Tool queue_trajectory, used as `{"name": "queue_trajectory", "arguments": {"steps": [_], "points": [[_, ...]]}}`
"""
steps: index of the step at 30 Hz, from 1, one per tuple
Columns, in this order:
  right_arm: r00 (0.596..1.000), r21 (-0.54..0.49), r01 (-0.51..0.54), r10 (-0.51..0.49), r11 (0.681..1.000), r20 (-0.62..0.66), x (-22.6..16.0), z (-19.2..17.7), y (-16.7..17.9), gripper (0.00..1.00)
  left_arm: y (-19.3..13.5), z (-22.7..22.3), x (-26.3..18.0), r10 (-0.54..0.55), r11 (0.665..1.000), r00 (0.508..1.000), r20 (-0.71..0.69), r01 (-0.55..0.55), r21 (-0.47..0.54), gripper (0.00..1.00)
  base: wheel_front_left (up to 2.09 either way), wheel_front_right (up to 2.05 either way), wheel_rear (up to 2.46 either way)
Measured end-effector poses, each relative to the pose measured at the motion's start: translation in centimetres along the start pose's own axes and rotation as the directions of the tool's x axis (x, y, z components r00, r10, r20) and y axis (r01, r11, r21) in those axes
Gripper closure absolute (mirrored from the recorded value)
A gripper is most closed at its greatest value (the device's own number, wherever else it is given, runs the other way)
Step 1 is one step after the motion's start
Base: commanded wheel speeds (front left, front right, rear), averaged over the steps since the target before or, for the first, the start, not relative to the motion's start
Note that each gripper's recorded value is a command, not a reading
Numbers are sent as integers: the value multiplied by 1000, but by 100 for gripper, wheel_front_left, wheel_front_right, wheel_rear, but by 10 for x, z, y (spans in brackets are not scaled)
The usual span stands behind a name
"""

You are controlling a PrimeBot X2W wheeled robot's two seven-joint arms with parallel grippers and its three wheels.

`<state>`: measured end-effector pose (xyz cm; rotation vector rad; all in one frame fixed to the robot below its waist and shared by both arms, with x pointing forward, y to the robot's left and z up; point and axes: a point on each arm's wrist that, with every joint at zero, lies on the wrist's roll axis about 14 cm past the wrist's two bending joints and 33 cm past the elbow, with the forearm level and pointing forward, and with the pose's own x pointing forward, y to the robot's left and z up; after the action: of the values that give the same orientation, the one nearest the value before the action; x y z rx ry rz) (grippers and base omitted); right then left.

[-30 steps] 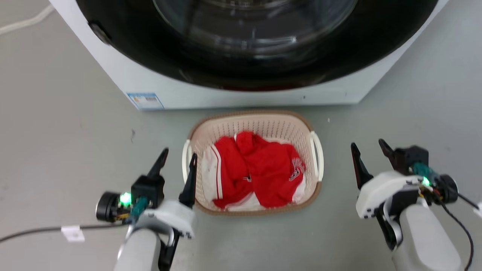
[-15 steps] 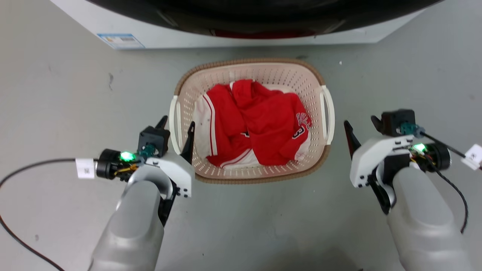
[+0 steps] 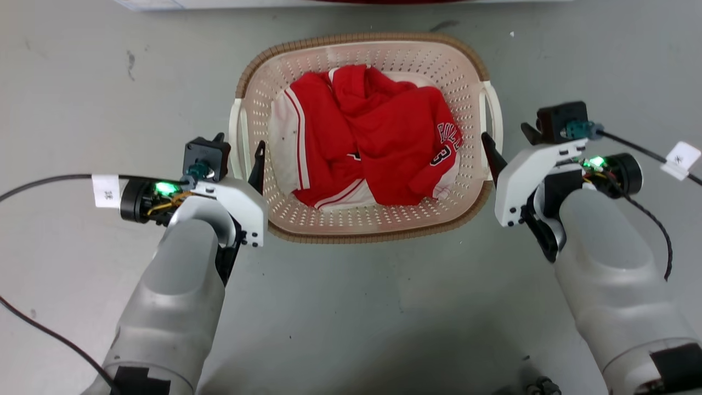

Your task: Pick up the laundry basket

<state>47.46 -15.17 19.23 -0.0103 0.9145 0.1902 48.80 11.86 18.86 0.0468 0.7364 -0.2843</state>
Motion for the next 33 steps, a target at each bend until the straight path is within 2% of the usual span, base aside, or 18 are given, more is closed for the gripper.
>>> {"name": "queue_trajectory", "arguments": {"steps": [9,25,33], "points": [[992,15,-28,30,999,-126,24,-20,5,0,5,-16,26,-26,999,997,-78,29,32,0,0,0,0],[978,2,-54,54,999,-200,52,-32,9,0,4,-45,49,-60,995,973,-222,75,60,0,0,0,0],[973,6,-58,58,998,-221,63,-36,9,0,4,-53,57,-69,995,968,-242,85,56,0,0,0,0]]}}
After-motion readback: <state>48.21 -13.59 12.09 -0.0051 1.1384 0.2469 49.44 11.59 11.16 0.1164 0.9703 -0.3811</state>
